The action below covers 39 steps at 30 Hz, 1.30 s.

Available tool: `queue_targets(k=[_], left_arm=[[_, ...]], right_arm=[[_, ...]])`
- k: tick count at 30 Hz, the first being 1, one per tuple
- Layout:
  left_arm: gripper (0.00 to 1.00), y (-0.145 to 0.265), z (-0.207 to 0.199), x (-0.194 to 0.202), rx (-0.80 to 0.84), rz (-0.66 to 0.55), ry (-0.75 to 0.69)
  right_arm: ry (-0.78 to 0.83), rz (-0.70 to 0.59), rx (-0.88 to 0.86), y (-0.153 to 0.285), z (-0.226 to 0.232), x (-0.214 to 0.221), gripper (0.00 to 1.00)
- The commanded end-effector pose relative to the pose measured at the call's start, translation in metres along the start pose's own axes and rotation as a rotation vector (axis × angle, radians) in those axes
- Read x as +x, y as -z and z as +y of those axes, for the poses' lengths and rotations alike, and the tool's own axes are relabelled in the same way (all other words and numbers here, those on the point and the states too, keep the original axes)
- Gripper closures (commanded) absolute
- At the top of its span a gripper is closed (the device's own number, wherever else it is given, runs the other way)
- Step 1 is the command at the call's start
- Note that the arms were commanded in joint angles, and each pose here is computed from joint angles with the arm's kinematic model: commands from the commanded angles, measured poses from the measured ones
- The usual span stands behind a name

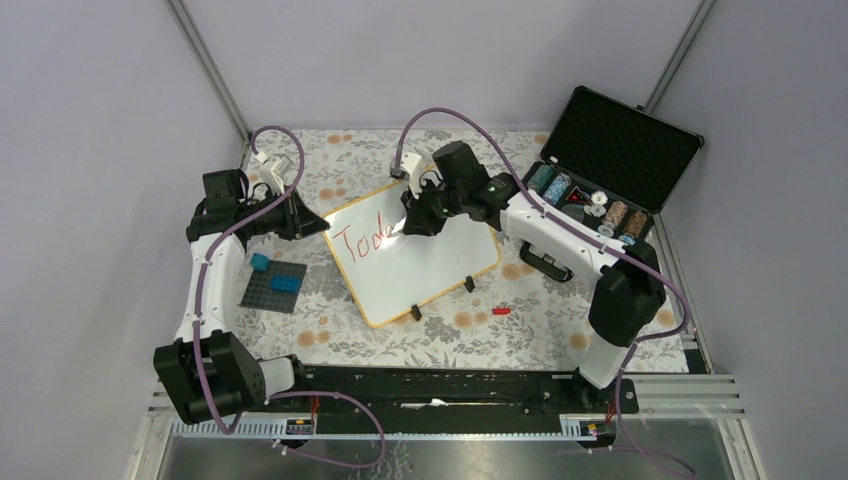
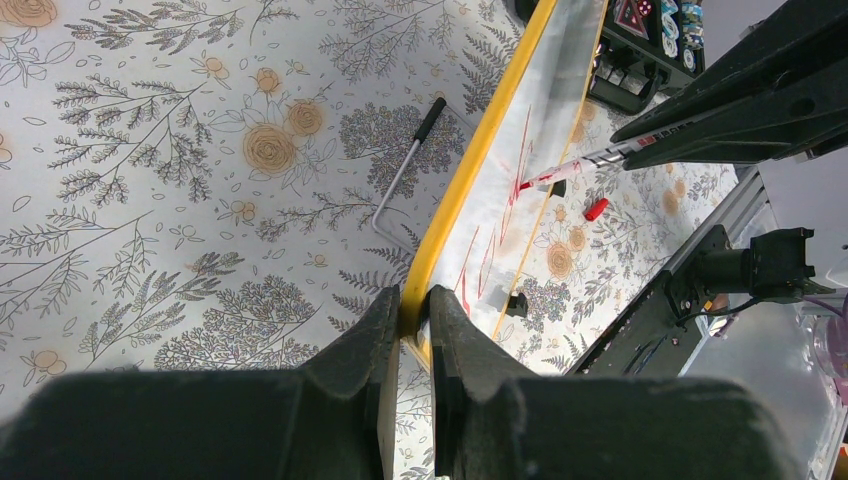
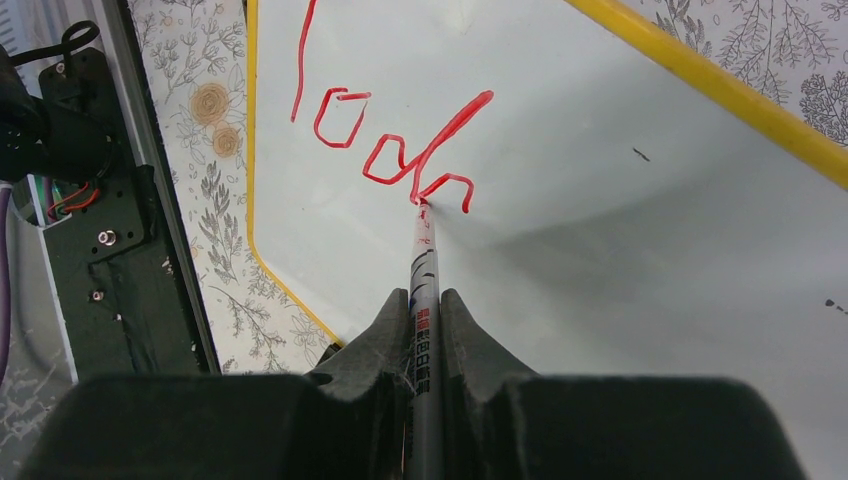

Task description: Write a sentence on the whiteboard

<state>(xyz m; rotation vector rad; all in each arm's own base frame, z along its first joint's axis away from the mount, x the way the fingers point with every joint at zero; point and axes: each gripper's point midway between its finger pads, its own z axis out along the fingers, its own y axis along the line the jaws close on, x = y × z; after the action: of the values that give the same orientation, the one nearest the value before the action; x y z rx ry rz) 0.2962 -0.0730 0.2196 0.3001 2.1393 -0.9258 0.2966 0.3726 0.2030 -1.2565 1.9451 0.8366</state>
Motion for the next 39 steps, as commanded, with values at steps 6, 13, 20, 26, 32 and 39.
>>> queue_targets(k=[6,13,20,26,32,39], left_arm=[[1.00,0.003,-0.004,-0.004,-0.004,-0.019,-0.040],[1.00,0.003,-0.004,-0.005,-0.002,-0.019,-0.038],[1.00,0.003,-0.004,-0.004,-0.002,-0.018,-0.039],[1.00,0.003,-0.004,-0.004,-0.004,-0.019,-0.040],[1.00,0.002,-0.003,-0.004,-0.004,-0.017,-0.038],[1.00,0.003,-0.003,-0.004,-0.008,-0.017,-0.040]], right_arm=[[0.040,-0.034,0.106,0.023,-0.024,-0.015,1.00],[0.036,-0.057,0.125,0.026,-0.032,-0.026,1.00],[0.032,-0.075,0.124,0.027,-0.033,-0.035,1.00],[0.021,-0.066,0.105,0.023,-0.031,-0.030,1.00],[0.010,-0.049,0.080,0.020,-0.026,-0.021,1.00],[0.013,-0.022,0.069,0.017,-0.022,-0.008,1.00]])
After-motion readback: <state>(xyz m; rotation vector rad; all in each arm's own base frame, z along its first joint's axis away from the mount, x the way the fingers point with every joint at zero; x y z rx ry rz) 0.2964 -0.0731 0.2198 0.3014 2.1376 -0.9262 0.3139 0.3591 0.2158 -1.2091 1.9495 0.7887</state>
